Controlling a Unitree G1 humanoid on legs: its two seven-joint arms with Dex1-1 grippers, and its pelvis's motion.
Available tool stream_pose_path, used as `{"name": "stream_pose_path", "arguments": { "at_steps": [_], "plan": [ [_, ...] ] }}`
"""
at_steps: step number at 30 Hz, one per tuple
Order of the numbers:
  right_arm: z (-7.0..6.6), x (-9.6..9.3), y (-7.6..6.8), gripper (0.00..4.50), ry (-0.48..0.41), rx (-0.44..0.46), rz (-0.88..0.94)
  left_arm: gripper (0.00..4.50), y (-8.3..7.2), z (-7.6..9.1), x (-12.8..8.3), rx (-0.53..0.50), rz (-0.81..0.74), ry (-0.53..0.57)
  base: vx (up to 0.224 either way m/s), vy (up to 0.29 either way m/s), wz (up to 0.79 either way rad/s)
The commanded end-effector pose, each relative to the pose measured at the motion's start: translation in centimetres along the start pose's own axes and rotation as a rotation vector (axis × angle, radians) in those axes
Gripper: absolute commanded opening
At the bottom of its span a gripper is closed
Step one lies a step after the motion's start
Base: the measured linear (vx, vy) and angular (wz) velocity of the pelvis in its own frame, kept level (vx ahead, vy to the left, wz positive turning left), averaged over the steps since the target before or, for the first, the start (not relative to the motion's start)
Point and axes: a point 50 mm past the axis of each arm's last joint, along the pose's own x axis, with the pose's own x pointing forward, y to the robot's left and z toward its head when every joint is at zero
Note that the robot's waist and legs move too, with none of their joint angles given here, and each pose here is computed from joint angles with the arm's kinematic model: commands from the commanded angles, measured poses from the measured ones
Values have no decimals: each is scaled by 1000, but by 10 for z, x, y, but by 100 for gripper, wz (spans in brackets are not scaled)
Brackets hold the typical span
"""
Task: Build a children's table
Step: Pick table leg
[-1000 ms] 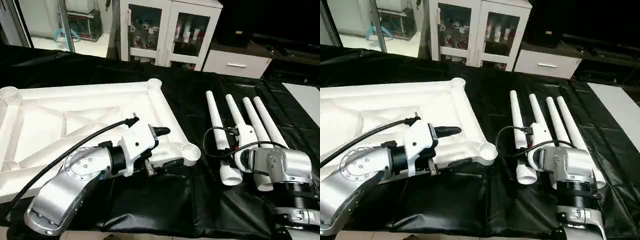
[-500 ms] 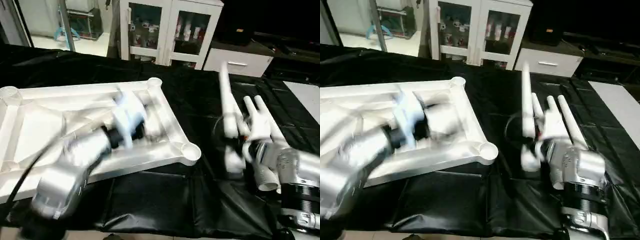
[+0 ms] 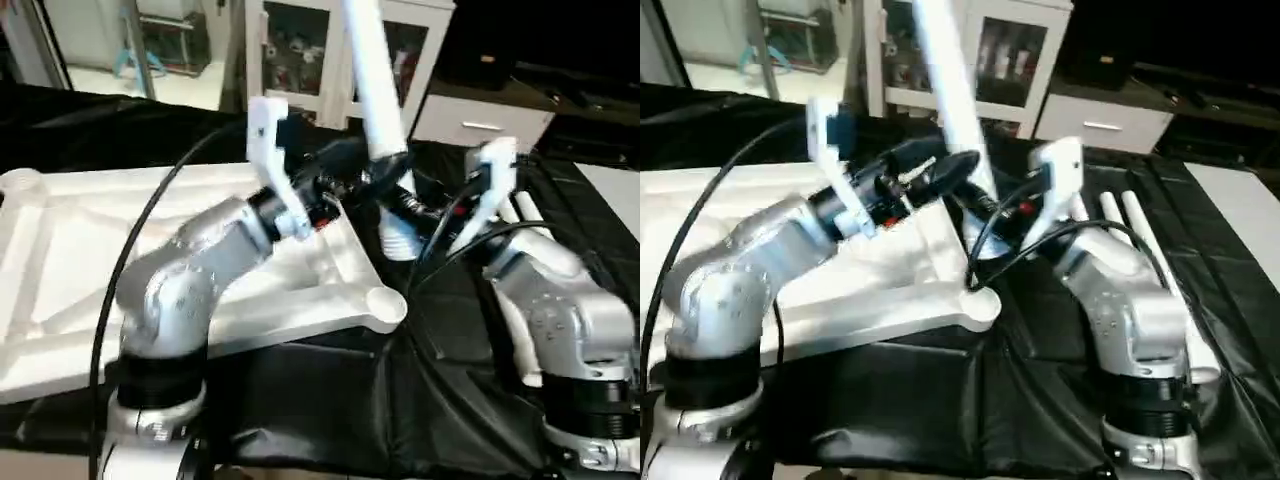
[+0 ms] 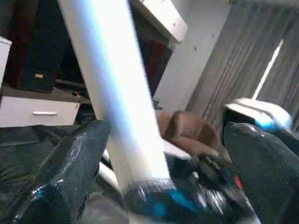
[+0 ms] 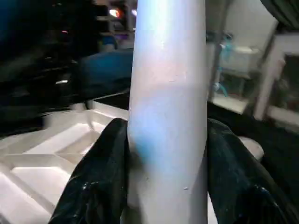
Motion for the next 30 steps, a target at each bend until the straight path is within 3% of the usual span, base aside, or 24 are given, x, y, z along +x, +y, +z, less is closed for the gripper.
{"name": "stream_pose_path", "arguments": {
  "at_steps": [1,10,12,15,23,30],
  "plan": [
    [8,1,9,188,-28,-58,72,450,-5,7,7,-39,-47,-20,0,0,0],
    [5,3,20,188,-26,-79,147,450,5,11,11,-42,18,-1,0,0,0],
    [4,2,19,188,-26,-83,140,416,6,14,10,-92,3,-19,0,0,0],
    [4,2,19,188,-25,-80,140,403,5,16,10,-109,-12,-31,0,0,0],
    [1,2,18,188,-19,-82,123,319,-1,19,11,-101,-63,-29,0,0,0],
    [1,3,17,188,-22,-81,119,272,-1,20,9,-98,-69,-29,0,0,0]
  ]
}}
